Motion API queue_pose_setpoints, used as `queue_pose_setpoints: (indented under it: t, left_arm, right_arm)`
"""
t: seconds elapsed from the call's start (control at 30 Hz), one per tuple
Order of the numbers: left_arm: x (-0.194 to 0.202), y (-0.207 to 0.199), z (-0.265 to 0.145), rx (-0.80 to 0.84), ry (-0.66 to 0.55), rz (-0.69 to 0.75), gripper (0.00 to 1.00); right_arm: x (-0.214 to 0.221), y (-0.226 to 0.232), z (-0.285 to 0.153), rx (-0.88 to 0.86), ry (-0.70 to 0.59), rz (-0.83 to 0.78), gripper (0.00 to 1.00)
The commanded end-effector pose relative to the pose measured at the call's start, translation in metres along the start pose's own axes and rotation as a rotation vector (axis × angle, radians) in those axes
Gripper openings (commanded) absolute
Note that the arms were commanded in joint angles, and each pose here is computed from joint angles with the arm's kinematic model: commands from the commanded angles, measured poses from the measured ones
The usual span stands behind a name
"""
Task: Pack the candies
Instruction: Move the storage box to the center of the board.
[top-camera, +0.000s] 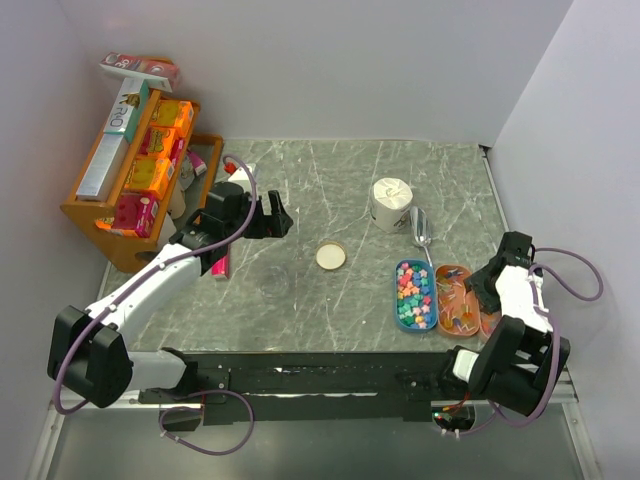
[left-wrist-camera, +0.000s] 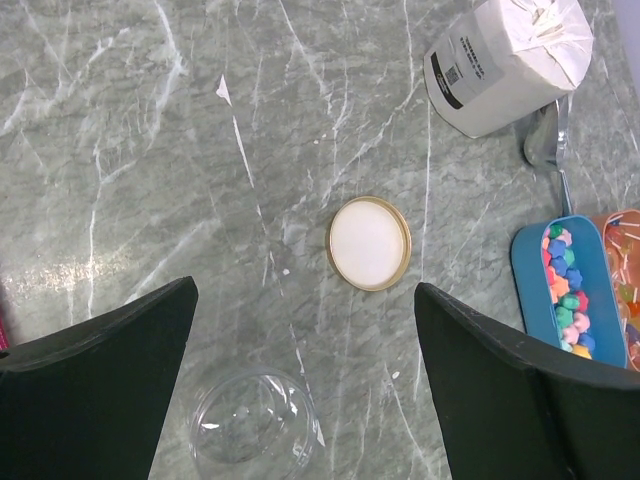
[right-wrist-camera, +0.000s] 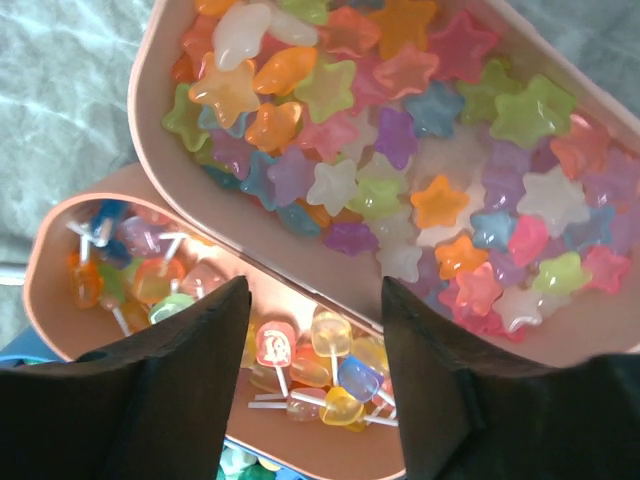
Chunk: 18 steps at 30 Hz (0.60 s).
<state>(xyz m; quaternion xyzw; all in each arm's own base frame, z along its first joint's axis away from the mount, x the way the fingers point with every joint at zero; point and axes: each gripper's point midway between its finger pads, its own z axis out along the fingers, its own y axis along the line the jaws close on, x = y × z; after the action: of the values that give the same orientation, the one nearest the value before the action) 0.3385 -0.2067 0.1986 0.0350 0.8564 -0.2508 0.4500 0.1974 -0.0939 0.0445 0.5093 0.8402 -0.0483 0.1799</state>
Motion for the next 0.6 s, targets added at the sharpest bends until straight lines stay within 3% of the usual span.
queue_pose_setpoints:
  t: [0.0,0.5,0.57]
  left_arm:
    - [-0.018,-0.011,-0.004,0.034,-0.047,0.003,0.96]
    - [-0.013,-0.007,-0.01,0.025,-0.073,-0.01,0.96]
    - [-0.013,-0.006,-0.013,0.026,-0.081,-0.014,0.96]
  right_arm:
    - [0.011,0.011,0.005,-0.061,0.056,0.002,0.57]
    - [0.028,0.027,0.007,-0.134,0.124,-0.102,0.35]
    - [0.031,0.033,0.006,-0.135,0.127,-0.127,0.25]
